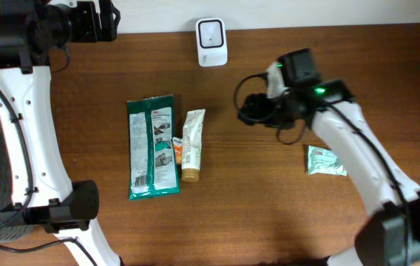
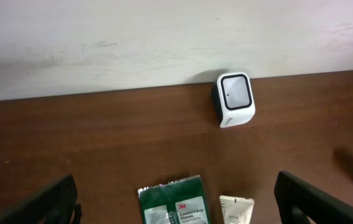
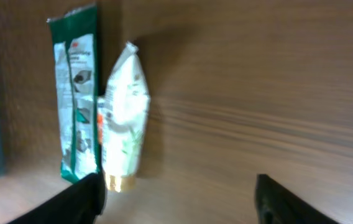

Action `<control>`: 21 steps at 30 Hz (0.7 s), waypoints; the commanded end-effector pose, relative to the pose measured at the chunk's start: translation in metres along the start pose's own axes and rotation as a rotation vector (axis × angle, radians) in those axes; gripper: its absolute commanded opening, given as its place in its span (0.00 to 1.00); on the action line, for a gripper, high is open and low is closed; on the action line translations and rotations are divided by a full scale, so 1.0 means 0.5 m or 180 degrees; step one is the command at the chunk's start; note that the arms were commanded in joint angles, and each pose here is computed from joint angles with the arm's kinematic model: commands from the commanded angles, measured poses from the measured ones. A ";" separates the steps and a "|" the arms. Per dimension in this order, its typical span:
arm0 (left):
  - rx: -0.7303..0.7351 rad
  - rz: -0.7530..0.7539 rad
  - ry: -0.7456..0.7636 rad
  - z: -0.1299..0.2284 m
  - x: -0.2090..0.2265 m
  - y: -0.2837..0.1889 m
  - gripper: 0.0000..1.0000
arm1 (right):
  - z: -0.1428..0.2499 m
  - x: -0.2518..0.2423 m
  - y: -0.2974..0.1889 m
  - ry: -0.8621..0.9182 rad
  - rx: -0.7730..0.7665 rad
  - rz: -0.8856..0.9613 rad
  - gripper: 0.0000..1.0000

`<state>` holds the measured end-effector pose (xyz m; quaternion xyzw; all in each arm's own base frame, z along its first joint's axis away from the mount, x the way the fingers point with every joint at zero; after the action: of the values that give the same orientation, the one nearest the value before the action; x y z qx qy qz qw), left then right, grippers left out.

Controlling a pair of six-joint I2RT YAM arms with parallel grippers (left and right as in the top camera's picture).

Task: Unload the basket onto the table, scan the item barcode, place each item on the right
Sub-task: 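Move the right gripper to the white Pantene tube and grasp it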

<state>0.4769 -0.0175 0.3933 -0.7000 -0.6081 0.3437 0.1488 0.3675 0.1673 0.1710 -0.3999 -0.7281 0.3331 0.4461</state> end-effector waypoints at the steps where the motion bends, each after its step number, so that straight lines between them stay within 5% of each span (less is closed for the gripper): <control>1: -0.0115 0.0057 0.0081 -0.012 -0.014 -0.031 0.99 | 0.008 0.058 0.100 0.0064 0.0222 -0.0248 0.70; 11: -0.0115 0.0056 0.0081 -0.013 -0.014 -0.031 0.99 | 0.051 0.126 0.298 0.0126 0.0513 -0.0431 0.70; 21: -0.0115 0.0057 0.0081 -0.012 -0.014 -0.031 0.99 | 0.074 0.146 0.351 0.0076 0.0630 -0.0621 0.74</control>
<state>0.4769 -0.0176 0.3935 -0.7000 -0.6082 0.3436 0.1485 0.3648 0.2961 0.0399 -0.2973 -0.7157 0.3563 0.5219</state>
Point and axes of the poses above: each gripper's point midway between its finger pads, its own y axis out along the fingers, its own x axis along the line the jaws close on, z = x × y, the point moved 1 cm from there along -y, back along the fingers, and after that the axes turned 13 degrees about -y, right-handed, at the moved point
